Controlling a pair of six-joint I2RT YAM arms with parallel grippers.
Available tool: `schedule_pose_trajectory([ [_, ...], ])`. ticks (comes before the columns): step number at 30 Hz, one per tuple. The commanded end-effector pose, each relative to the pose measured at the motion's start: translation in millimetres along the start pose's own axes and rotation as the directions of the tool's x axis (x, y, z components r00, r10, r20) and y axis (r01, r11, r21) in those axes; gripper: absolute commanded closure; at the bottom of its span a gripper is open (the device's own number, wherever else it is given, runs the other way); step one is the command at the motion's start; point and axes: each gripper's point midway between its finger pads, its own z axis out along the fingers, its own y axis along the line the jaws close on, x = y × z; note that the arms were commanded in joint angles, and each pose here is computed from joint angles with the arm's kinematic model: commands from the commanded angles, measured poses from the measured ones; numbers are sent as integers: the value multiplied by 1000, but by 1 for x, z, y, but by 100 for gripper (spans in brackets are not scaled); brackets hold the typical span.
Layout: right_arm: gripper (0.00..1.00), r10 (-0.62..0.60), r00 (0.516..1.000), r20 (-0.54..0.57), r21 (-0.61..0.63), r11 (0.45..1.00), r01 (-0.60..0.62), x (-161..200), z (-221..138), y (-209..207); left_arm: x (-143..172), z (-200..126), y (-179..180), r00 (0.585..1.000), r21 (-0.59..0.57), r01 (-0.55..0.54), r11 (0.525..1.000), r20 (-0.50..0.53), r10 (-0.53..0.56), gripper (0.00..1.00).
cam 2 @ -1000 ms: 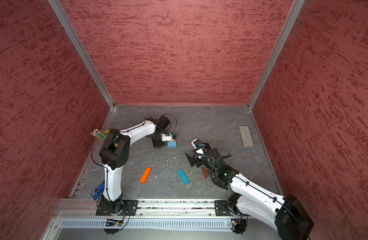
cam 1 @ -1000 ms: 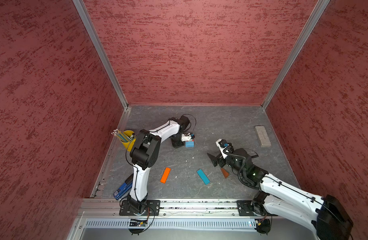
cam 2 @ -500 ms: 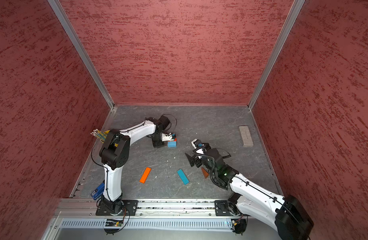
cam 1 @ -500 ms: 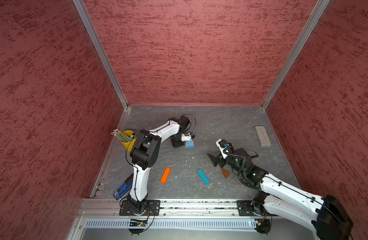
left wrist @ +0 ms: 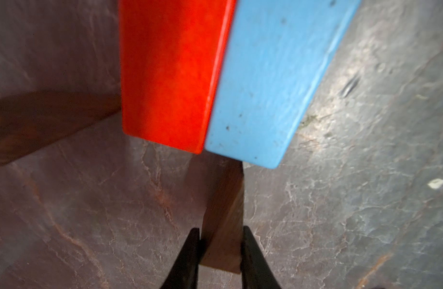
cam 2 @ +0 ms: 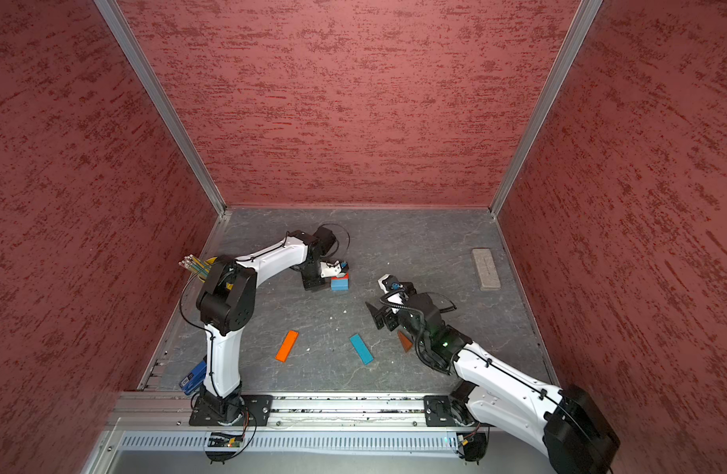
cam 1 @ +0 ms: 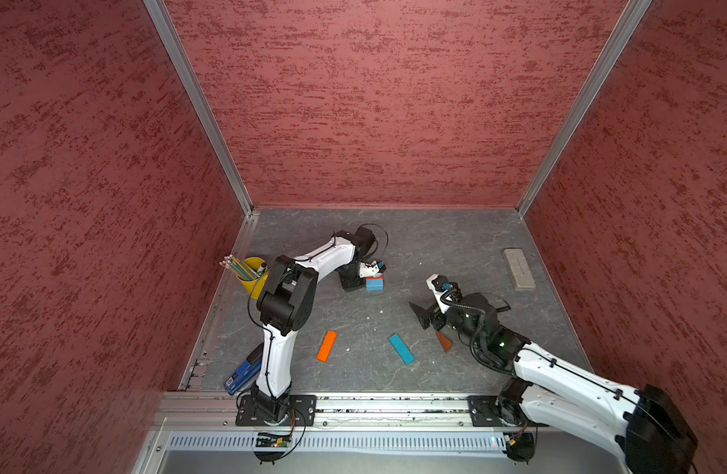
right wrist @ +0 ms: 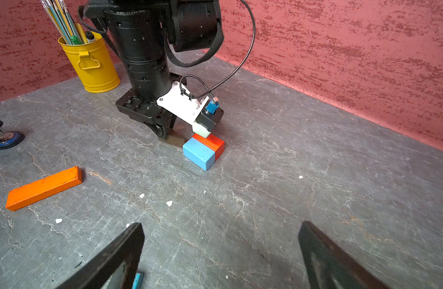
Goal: Assemble a small pinwheel with building blocks
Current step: Assemble the building block at the center of the board.
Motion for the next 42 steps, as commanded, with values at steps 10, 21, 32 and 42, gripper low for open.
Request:
schedule_pose_trajectory([
  [10,1,9,1000,11,-1,1000,-9,0,-2,-1,-5,-4,0,1000,7,-12,1000,20,12,72],
  [21,1,9,1000,9,-3,1000,-9,1,-2,-1,-4,0,0,1000,11,-12,1000,9,12,71],
  [32,1,9,1000,10,-3,1000,-9,1,-1,-1,-2,1,0,1000,10,-12,1000,12,11,68],
  [42,1,15,1000,14,11,1000,-15,-1,-2,-4,-10,-22,-1,997,8,4,1000,82,-5,62],
])
